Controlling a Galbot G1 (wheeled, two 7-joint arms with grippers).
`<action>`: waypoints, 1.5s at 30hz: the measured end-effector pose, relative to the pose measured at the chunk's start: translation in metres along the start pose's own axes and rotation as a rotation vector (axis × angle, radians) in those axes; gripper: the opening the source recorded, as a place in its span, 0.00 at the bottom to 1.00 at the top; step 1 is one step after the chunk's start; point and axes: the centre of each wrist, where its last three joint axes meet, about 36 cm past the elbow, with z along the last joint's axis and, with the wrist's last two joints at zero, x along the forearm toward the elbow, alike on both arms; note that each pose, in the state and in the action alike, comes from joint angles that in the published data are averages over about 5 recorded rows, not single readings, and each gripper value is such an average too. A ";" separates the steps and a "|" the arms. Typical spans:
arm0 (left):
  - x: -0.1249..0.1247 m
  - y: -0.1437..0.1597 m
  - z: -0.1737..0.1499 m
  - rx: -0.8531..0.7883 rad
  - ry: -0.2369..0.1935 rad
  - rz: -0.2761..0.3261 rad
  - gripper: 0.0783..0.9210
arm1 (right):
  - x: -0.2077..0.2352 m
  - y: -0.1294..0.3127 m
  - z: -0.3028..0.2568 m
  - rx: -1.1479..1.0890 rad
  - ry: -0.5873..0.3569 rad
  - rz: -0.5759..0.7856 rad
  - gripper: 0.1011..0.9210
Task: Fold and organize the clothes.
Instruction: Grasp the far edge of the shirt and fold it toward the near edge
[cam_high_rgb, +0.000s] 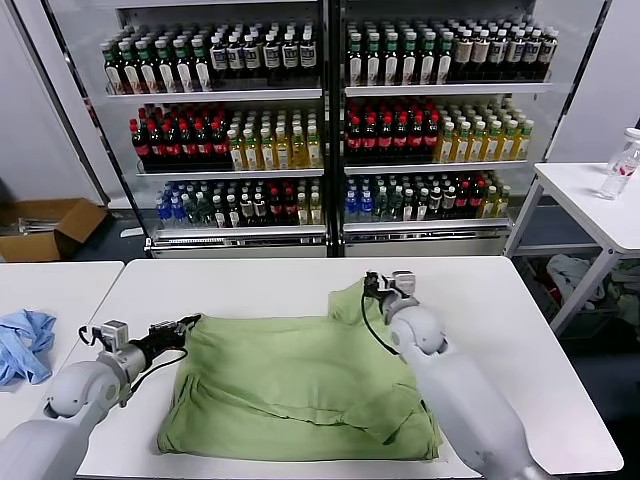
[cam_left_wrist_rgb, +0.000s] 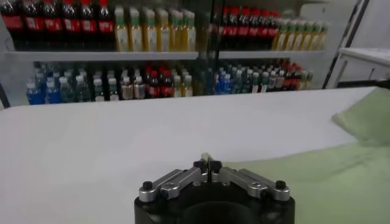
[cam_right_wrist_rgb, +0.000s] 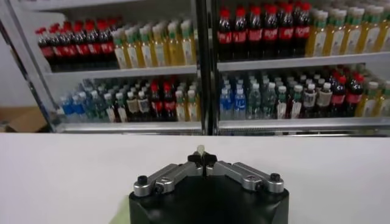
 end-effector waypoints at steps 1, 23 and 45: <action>0.004 -0.001 0.001 0.000 -0.005 0.004 0.01 | 0.010 -0.001 0.001 0.000 -0.004 -0.002 0.00; 0.073 -0.025 0.034 0.001 0.029 0.055 0.01 | 0.184 0.002 0.049 -0.013 -0.025 -0.032 0.00; 0.099 -0.021 0.040 0.022 0.106 0.080 0.01 | 0.258 0.010 0.063 -0.004 0.026 0.006 0.00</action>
